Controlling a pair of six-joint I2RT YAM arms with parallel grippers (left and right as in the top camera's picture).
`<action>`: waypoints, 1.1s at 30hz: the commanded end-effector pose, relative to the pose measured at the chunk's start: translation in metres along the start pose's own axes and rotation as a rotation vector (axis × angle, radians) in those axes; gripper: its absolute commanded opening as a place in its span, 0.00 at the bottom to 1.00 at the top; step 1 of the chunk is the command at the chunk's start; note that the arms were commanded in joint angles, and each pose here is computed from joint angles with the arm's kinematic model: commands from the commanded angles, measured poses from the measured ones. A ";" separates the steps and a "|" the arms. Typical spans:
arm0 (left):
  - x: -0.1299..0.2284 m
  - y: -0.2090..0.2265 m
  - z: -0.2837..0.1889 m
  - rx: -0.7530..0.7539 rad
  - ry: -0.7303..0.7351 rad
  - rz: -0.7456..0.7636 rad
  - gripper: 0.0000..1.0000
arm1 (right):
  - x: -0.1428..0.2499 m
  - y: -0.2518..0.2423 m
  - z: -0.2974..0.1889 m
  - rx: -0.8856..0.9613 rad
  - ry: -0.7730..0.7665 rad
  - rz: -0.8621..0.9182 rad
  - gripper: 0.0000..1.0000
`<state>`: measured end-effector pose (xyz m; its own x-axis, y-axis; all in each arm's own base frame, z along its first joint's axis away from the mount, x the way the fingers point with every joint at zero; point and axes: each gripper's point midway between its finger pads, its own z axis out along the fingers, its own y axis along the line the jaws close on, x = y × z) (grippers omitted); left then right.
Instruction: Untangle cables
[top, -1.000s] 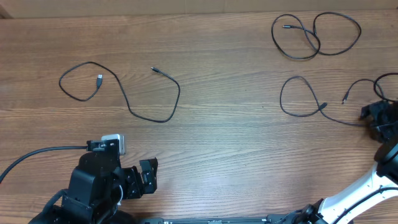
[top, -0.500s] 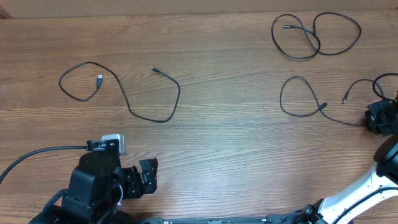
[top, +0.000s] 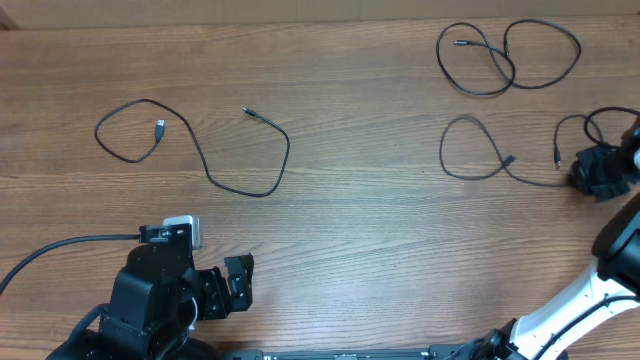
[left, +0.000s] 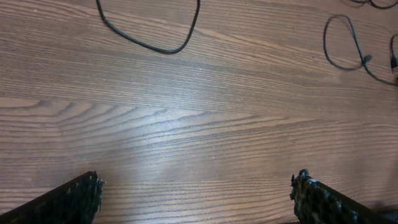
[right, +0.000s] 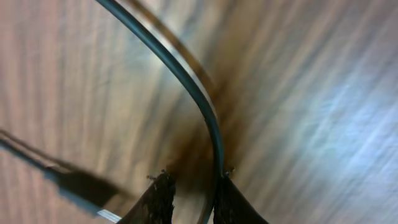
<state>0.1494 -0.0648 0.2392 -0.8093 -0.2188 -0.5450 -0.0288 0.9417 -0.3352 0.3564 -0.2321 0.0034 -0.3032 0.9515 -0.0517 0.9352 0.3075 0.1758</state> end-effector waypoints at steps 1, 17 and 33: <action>0.001 0.001 0.001 -0.004 -0.004 -0.001 1.00 | 0.010 0.016 0.000 -0.048 0.018 0.025 0.22; 0.002 0.002 0.001 -0.008 0.003 -0.001 0.99 | -0.008 0.050 -0.002 -0.142 -0.089 -0.026 0.14; 0.002 0.002 0.001 -0.008 0.003 -0.001 0.99 | -0.024 0.049 -0.006 -0.164 -0.134 -0.017 0.22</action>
<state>0.1487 -0.0646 0.2386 -0.8113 -0.2180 -0.5425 -0.0300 0.9422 -0.3337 0.4131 -0.2337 0.0161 -0.2934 0.9391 -0.1787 0.8804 0.3383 0.3323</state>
